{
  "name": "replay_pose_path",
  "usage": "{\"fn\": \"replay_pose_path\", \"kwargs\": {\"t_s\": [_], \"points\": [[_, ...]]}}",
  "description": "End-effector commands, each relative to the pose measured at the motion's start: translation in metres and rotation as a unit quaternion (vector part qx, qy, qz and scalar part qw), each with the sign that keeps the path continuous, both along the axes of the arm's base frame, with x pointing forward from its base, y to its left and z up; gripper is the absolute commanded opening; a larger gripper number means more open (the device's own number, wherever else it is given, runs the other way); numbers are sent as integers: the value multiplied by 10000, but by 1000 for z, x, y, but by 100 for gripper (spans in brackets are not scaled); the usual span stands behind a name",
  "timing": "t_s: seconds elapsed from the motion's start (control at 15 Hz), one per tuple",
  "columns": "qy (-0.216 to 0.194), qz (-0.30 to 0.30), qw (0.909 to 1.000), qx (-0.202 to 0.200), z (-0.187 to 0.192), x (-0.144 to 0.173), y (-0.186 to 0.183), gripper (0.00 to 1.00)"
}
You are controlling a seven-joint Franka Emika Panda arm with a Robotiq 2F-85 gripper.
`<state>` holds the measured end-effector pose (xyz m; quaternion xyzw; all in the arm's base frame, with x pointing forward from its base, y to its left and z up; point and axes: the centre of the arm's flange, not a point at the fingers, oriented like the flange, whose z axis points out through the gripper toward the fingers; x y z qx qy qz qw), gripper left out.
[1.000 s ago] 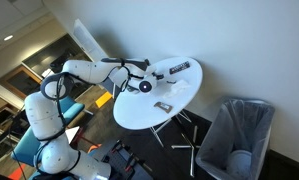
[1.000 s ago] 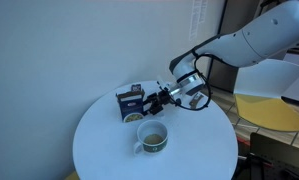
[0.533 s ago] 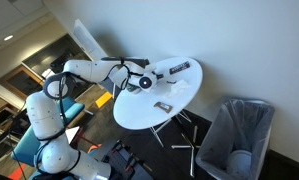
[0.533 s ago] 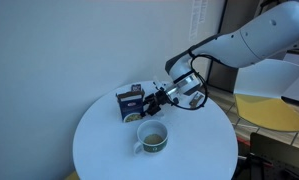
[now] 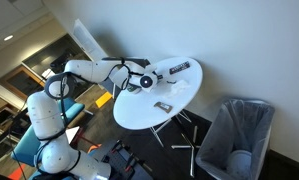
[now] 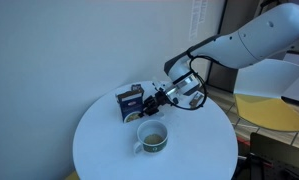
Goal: Pour the contents of the box into the cup, then mix it with the spoon
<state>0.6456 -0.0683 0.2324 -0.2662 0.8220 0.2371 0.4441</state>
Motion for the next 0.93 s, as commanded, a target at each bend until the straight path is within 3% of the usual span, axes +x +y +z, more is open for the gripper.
{"fn": "replay_pose_path", "kwargs": {"t_s": [0.0, 0.27, 0.53, 0.87], "points": [[-50, -37, 10000, 56, 7, 5, -2, 27], [-207, 104, 9997, 77, 14, -1, -8, 19], [-552, 321, 9976, -270, 21, -6, -17, 19], [-1058, 1047, 9863, -706, 44, -17, -25, 19]]}}
